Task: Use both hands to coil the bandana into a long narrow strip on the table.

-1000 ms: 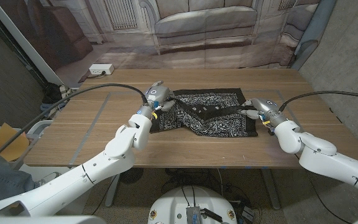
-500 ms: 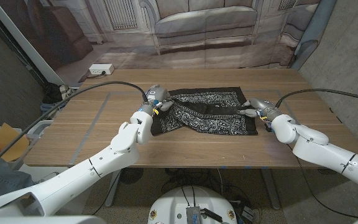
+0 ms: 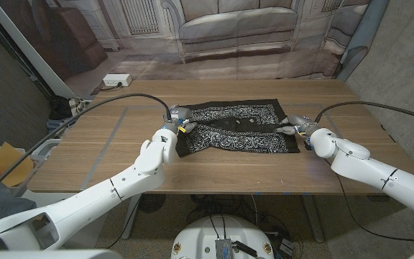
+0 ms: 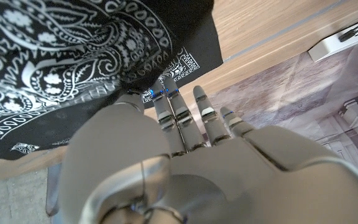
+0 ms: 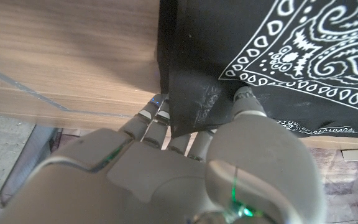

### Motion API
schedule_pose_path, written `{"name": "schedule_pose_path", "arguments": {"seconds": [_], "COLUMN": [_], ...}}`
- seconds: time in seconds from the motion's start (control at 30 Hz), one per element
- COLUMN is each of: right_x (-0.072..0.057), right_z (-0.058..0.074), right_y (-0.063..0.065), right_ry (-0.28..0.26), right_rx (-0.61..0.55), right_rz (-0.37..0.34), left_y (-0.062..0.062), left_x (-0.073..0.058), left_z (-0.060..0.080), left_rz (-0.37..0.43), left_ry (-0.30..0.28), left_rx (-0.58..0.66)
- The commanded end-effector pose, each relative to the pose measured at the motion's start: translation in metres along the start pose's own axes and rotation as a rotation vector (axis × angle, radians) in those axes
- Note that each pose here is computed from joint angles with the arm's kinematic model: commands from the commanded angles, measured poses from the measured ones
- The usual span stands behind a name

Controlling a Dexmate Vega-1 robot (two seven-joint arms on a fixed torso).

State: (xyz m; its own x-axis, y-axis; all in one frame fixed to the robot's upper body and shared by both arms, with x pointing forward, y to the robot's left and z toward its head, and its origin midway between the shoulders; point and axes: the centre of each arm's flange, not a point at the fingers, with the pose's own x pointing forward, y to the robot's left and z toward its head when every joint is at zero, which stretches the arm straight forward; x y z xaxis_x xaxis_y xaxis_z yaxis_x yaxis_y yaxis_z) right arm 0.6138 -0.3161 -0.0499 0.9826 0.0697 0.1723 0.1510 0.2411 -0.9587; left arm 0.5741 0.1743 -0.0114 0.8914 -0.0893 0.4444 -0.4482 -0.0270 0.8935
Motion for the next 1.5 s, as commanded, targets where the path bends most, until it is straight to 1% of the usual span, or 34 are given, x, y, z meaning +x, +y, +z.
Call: {"name": "schedule_pose_path", "arguments": {"seconds": [0.03,0.07,0.13,0.17,0.23,0.33,0.43,0.53,0.6,0.7,0.83,0.93,1.13,1.27,1.37,1.5], "right_x": [-0.007,-0.012,-0.013,-0.018,-0.022,-0.027,-0.031,-0.036,-0.038,-0.040,-0.042,-0.048,-0.070,-0.085,-0.095,-0.105], "right_z": [-0.007,-0.006,-0.005,-0.003,-0.001,0.002,0.006,0.011,0.014,0.016,0.019,0.021,0.025,0.030,0.033,0.038], "right_y": [-0.001,-0.003,-0.004,-0.007,-0.009,-0.013,-0.016,-0.017,-0.017,-0.018,-0.019,-0.020,-0.017,-0.012,-0.007,0.005], "right_ry": [0.035,0.030,0.028,0.017,0.008,-0.010,-0.031,-0.062,-0.078,-0.090,-0.094,-0.107,-0.143,-0.151,-0.159,-0.178], "right_rx": [-0.049,-0.051,-0.053,-0.061,-0.068,-0.063,-0.073,-0.134,-0.154,-0.158,-0.153,-0.134,-0.094,-0.093,-0.104,-0.121], "right_rz": [0.037,0.029,0.029,0.025,0.016,-0.009,-0.057,-0.121,-0.155,-0.190,-0.218,-0.243,-0.331,-0.376,-0.388,-0.400], "left_y": [0.003,0.006,0.007,0.009,0.010,0.012,0.014,0.016,0.016,0.017,0.016,0.017,0.020,0.020,0.015,0.004], "left_x": [-0.002,-0.004,-0.005,-0.007,-0.009,-0.013,-0.017,-0.022,-0.026,-0.030,-0.034,-0.039,-0.055,-0.066,-0.074,-0.082], "left_z": [0.001,0.000,0.000,-0.001,-0.001,-0.001,-0.001,-0.001,-0.001,-0.001,-0.003,-0.003,0.000,0.004,0.006,0.009], "left_rz": [-0.031,-0.024,-0.021,-0.014,-0.003,0.012,0.039,0.068,0.083,0.094,0.097,0.106,0.161,0.202,0.232,0.257], "left_ry": [0.043,0.048,0.051,0.052,0.053,0.059,0.068,0.075,0.079,0.086,0.096,0.099,0.090,0.073,0.058,0.044], "left_rx": [0.106,0.110,0.113,0.112,0.112,0.116,0.111,0.094,0.084,0.076,0.070,0.060,0.024,-0.018,-0.036,-0.049]}}
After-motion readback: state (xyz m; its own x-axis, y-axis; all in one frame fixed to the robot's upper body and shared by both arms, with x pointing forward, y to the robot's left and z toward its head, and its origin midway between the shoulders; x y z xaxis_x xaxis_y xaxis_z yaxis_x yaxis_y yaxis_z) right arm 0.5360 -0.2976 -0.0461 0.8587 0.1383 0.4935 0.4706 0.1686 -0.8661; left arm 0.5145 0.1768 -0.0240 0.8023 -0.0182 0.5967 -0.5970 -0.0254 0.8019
